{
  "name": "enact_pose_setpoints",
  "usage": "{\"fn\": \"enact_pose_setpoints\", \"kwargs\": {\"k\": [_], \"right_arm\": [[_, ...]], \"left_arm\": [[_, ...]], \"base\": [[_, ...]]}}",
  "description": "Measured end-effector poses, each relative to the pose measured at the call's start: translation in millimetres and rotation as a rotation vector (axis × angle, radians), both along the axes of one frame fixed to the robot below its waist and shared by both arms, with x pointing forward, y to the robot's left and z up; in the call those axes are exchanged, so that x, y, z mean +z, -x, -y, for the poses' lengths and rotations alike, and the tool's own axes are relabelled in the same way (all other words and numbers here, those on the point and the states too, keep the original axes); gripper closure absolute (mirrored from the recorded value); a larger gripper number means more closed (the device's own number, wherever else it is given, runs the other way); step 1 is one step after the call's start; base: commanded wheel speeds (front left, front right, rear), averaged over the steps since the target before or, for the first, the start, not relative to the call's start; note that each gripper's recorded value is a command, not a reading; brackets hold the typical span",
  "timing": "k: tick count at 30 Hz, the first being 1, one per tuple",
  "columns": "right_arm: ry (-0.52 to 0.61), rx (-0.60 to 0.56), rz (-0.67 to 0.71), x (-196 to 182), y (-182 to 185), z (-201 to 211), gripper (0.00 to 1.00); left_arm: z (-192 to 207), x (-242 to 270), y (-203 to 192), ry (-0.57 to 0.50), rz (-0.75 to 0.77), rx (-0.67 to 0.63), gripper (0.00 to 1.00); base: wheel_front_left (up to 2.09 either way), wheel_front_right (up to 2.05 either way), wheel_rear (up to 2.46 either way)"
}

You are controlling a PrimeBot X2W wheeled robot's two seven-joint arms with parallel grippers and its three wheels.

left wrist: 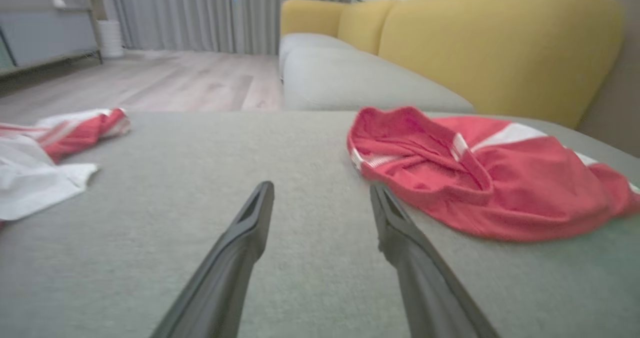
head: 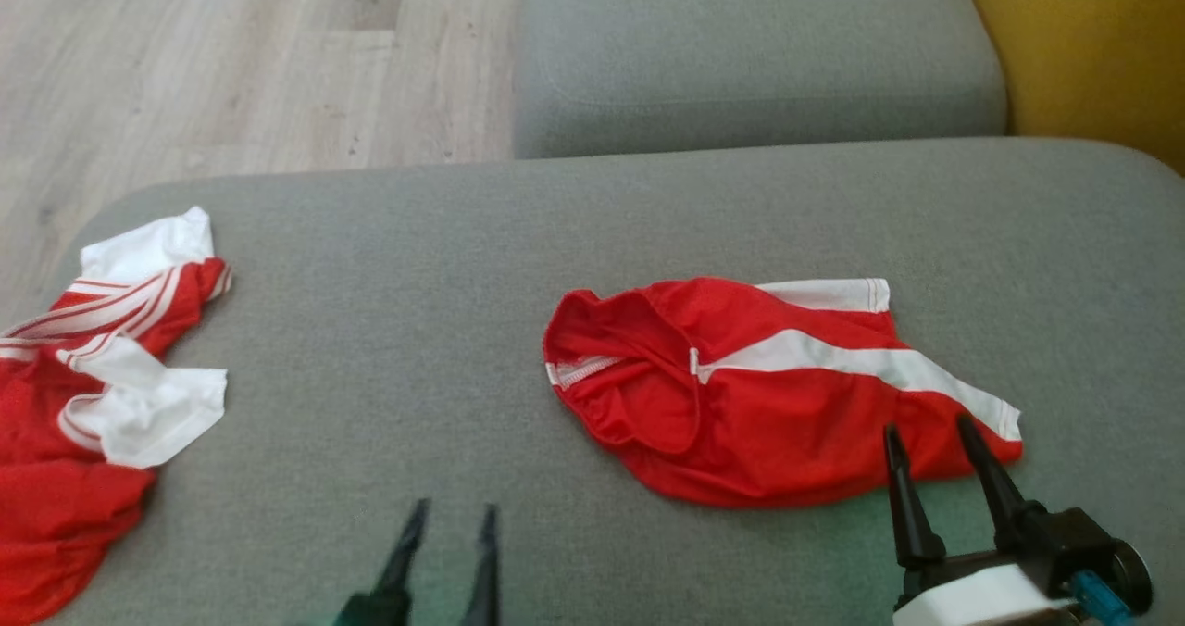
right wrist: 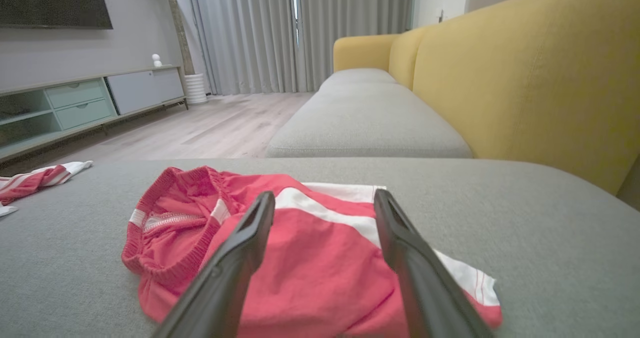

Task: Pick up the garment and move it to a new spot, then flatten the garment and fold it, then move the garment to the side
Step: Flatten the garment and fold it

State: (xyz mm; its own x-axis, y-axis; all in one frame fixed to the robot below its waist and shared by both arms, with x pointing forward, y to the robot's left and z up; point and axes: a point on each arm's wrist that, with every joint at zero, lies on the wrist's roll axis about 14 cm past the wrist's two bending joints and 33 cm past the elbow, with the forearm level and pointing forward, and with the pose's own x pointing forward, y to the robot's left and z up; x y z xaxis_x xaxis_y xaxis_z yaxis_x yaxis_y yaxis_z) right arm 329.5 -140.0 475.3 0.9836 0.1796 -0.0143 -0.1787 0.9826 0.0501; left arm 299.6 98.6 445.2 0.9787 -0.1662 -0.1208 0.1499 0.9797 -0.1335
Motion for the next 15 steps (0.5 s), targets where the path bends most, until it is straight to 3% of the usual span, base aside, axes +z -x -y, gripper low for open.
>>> {"fn": "enact_pose_setpoints", "kwargs": {"k": [8, 12, 15], "right_arm": [[0.016, -0.037, -0.046, -14.1, 3.5, 11.4, 0.00], [0.023, -0.063, -0.068, -20.5, 7.1, 19.3, 0.00], [0.025, -0.091, -0.082, -24.4, 8.4, 27.4, 0.00]], "left_arm": [[77.5, 26.4, -53.1, 0.105, -0.018, -0.275, 0.00], [116.3, 13.4, -58.1, 0.091, -0.164, -0.409, 0.00], [131.0, 9.5, -66.1, 0.103, -0.229, -0.439, 0.00]], "base": [[0.00, 0.00, 0.00], [0.00, 0.00, 0.00], [0.00, 0.00, 0.00]]}}
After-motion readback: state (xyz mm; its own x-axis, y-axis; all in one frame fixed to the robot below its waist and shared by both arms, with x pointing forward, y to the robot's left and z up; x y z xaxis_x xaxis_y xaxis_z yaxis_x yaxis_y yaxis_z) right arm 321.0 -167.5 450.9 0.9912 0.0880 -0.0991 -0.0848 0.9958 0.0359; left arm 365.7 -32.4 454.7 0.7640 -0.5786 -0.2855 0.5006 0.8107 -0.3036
